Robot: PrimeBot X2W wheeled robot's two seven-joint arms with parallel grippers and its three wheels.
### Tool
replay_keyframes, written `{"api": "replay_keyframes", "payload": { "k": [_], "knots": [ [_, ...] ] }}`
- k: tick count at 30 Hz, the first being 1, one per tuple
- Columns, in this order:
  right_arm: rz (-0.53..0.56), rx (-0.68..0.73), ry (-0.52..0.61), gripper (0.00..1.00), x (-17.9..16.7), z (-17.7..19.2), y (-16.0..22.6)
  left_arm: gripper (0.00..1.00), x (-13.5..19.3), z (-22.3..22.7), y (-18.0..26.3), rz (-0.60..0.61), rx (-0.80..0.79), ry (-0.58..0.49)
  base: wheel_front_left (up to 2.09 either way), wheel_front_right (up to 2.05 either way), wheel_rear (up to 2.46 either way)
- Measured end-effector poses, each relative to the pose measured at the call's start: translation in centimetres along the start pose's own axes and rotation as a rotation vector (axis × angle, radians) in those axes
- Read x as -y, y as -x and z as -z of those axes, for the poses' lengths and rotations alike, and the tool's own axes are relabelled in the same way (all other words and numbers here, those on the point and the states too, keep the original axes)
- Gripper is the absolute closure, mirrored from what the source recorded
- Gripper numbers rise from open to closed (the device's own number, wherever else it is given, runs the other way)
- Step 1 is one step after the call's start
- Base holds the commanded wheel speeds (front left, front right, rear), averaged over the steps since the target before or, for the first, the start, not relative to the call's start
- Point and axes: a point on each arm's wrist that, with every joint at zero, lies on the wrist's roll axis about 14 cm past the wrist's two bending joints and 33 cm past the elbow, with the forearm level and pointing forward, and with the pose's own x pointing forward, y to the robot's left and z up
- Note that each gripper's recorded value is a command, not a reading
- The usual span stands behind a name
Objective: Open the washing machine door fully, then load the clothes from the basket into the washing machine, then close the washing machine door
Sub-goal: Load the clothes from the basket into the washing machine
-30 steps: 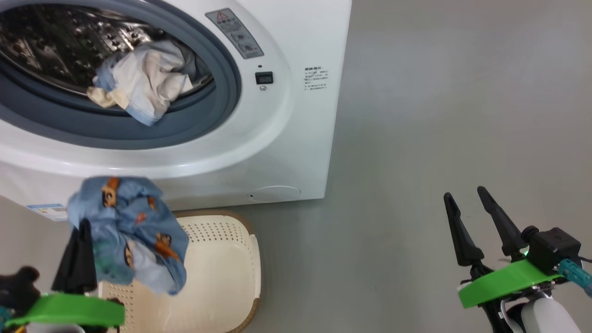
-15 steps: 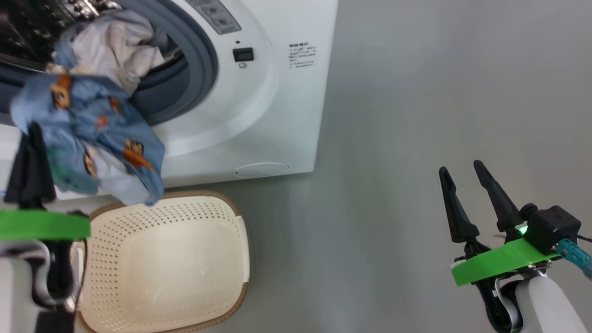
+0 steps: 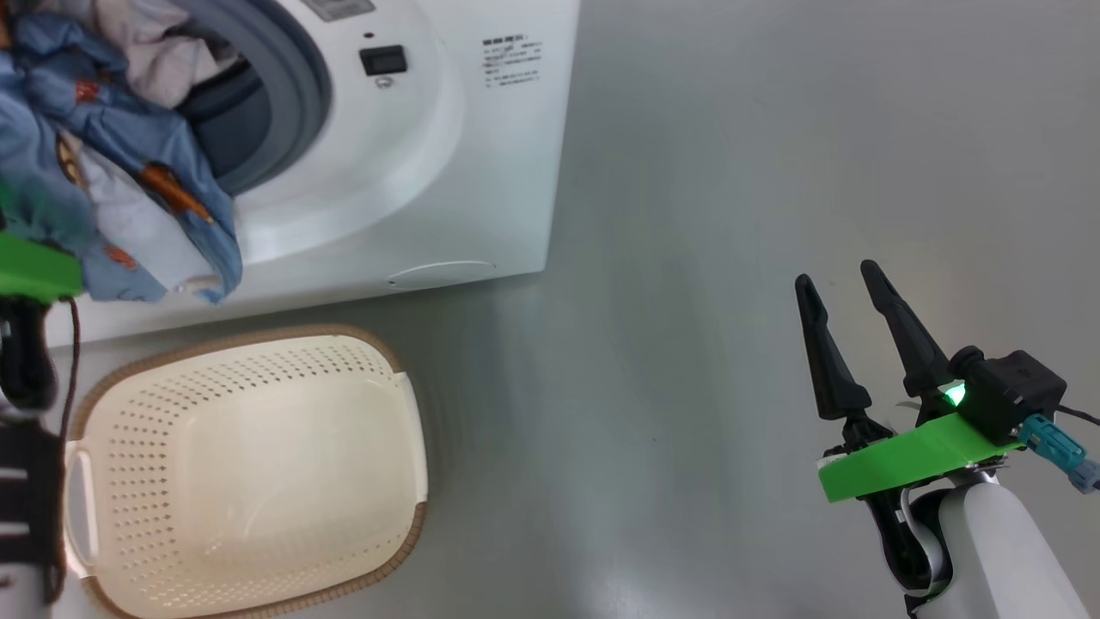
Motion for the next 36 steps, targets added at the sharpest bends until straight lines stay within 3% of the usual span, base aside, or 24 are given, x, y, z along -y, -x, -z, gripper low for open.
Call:
{"api": "replay_keyframes", "payload": {
  "k": [15, 30, 36],
  "knots": [
    [0.025, -0.017, -0.003, 0.00, 0.8, 0.8, -0.4, 1.00, 1.9, 3.8, -6.2, 0.040, -0.126, -0.031, 0.00, 0.00, 0.00],
    [0.041, -0.039, -0.001, 0.00, 1.7, 2.3, -1.8, 1.00, 3.0, -4.3, -11.4, 0.072, 0.202, -0.067, 0.00, 0.00, 0.00],
    [0.040, -0.040, -0.001, 0.00, 1.7, 2.5, -2.1, 1.00, 2.8, 0.8, -10.7, 0.063, 0.073, -0.071, 0.00, 0.00, 0.00]
  ]
}}
